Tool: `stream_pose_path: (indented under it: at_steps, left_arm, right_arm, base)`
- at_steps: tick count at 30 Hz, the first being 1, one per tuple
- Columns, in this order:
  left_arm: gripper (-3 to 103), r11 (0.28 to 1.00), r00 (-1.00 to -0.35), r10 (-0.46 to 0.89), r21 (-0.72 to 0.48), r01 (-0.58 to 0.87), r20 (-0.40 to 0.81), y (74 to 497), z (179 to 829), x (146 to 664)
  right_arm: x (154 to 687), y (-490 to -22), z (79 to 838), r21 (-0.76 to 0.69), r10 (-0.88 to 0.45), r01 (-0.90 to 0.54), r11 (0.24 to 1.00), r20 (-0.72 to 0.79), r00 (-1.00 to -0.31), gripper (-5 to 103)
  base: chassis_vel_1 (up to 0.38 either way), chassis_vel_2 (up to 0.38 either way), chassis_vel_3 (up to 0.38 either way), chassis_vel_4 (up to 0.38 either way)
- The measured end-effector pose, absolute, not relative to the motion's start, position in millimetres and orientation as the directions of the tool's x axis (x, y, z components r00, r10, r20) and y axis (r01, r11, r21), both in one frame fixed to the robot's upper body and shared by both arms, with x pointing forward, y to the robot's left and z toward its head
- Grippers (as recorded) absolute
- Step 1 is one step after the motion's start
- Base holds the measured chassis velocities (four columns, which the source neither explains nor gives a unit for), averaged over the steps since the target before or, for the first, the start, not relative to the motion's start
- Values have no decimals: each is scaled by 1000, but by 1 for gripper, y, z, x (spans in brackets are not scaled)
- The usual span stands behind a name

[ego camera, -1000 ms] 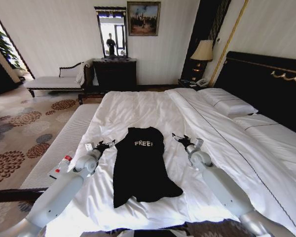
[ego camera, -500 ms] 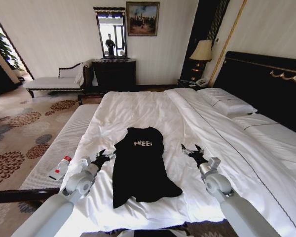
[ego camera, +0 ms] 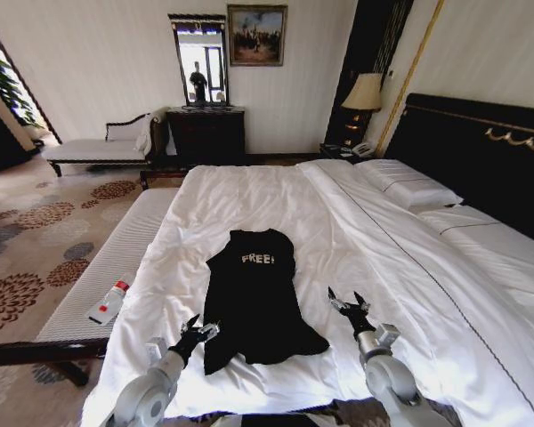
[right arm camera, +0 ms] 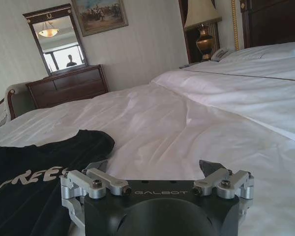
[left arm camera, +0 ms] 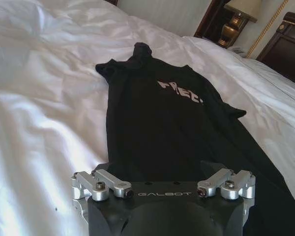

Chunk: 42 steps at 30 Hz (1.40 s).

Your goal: Fold the clothes on the bed.

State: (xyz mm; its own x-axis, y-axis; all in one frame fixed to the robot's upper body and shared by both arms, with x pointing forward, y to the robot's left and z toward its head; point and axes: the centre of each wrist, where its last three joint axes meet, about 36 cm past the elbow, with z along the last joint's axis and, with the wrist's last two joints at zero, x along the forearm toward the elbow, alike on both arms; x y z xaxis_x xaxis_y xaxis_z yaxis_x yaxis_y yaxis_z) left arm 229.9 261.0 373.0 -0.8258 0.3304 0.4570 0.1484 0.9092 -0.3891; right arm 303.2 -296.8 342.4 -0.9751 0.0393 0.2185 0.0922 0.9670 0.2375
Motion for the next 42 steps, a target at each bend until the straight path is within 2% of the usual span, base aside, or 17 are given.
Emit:
stream_pose_path:
  at_steps: [14,26,34,36,39,42]
  left_arm:
    - [98,902,-759,368,-405,151,537,264,358,168]
    - [96,894,-715,404,-412,177,571,255,334,165]
    - [95,901,-713,393,-400,170,581,259,327,170]
    - [90,901,-714,394,-398,174,579,257,327,171]
    - [88,900,-712,399,-396,182,578,254,327,171]
    - [72,898,-714,408,-391,202,569,249,328,175]
  right_arm:
    - [302,-292,329,240,48,110,964,251,-967,100]
    - [304,-295,333,242,58,126,962,269,-962,100]
    - [302,-298,333,244,69,138,960,275,-959,100]
    - [302,-298,333,244,69,139,960,275,-959,100]
    - [303,-299,333,245,68,138,960,275,-959,100]
    - [303,-298,335,247,65,136,959,275,-959,100]
  base:
    - [0,0,0,0]
    - [0,0,0,0]
    - [0,0,0,0]
    - [0,0,0,0]
    - [0,0,0,0]
    - [0,0,0,0]
